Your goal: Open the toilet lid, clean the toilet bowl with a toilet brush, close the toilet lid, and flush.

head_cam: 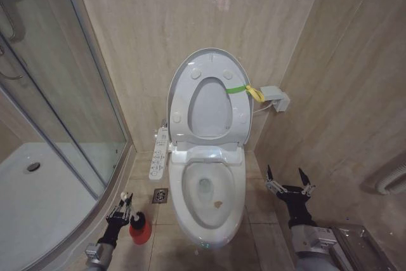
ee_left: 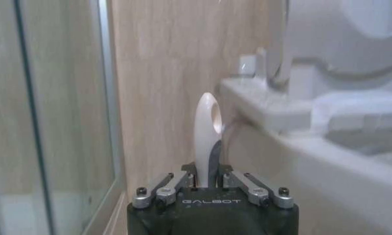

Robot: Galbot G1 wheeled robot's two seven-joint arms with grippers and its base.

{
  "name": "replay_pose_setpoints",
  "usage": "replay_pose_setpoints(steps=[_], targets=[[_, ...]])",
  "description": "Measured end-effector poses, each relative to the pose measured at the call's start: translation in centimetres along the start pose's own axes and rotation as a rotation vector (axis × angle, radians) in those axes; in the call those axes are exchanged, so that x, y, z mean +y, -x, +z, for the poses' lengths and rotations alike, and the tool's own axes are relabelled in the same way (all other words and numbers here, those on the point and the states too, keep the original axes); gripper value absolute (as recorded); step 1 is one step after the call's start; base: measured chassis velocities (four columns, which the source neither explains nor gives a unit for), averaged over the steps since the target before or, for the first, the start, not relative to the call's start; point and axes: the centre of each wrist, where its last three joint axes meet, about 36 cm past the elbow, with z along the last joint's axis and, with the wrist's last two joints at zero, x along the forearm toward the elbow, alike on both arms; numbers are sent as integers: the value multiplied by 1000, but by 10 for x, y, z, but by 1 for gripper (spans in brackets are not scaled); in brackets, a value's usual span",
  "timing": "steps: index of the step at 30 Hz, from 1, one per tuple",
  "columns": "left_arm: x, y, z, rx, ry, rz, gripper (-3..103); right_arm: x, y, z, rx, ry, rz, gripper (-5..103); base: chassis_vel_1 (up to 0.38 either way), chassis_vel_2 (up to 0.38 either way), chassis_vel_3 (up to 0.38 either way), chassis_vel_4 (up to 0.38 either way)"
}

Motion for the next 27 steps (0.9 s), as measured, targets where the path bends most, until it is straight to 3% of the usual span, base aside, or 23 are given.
replay_pose_setpoints(steps=[6,15,18,27], targets=[[-4,-13,-41,-74,49,33,19,0,0,0,0,0,0,100,0,0,0,0],[-27,-45,-91,-141,56,83,19,0,0,0,0,0,0,100,0,0,0,0],[-41,-57,-125,-184,60,119,19,0,0,0,0,0,0,100,0,0,0,0],[-57,-69,-183,-259,58,153,19,0,0,0,0,0,0,100,0,0,0,0]])
